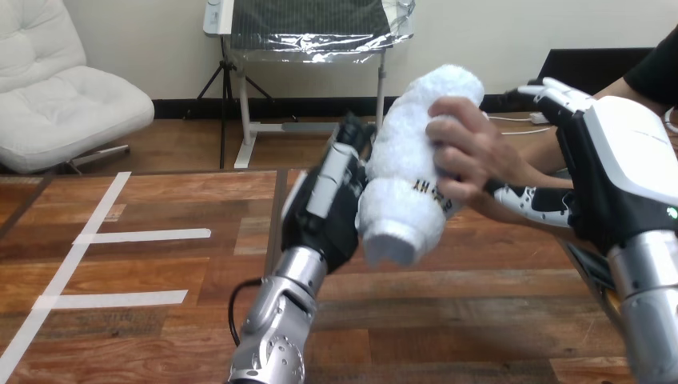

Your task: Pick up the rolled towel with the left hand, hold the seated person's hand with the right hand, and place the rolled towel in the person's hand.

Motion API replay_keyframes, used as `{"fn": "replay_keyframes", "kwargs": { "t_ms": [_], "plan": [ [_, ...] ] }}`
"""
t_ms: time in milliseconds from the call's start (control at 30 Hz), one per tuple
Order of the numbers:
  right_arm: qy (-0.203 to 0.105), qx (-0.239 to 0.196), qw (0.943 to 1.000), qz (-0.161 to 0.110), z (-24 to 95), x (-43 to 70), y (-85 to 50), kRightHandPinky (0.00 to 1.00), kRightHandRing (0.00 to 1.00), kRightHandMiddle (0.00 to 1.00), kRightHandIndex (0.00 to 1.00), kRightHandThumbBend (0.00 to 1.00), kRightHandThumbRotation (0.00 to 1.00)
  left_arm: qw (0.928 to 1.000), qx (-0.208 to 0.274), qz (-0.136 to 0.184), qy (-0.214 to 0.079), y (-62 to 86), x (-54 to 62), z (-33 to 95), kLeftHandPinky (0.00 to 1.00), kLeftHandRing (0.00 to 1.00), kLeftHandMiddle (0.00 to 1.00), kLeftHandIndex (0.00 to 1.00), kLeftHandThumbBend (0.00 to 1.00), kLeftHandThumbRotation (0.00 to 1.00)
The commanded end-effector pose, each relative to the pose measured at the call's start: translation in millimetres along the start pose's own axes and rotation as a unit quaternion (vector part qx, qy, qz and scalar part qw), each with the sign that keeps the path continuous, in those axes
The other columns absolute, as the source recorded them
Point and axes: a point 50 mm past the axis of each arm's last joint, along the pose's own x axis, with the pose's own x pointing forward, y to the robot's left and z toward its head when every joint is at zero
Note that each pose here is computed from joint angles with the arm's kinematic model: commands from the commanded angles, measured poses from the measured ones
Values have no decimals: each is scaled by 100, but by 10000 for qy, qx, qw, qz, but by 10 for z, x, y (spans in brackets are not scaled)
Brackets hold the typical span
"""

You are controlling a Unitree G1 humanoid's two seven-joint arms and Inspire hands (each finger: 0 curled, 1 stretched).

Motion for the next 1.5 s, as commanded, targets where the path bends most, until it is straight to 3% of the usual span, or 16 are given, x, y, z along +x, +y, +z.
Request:
{"fn": "replay_keyframes", "kwargs": {
  "t_ms": [0,500,900,1467],
  "plan": [
    [-263,248,9976,-592,142,-2,-71,73,89,89,79,49,0,9973,-179,-295,-646,-290,73,104,91,92,92,97,71,53],
    [-523,838,9891,-1088,250,-82,12,72,92,92,80,34,0,9933,249,-126,-1118,-160,-118,261,86,87,89,96,64,53],
    [-574,1319,9820,-1221,324,-158,66,76,95,95,83,23,0,9877,725,-2,-1388,-64,-351,369,85,86,88,95,62,57],
    [-599,1665,9759,-1280,438,-229,156,80,95,94,84,13,0,9816,1277,177,-1406,50,-666,408,80,82,85,93,63,58]
  ]
}}
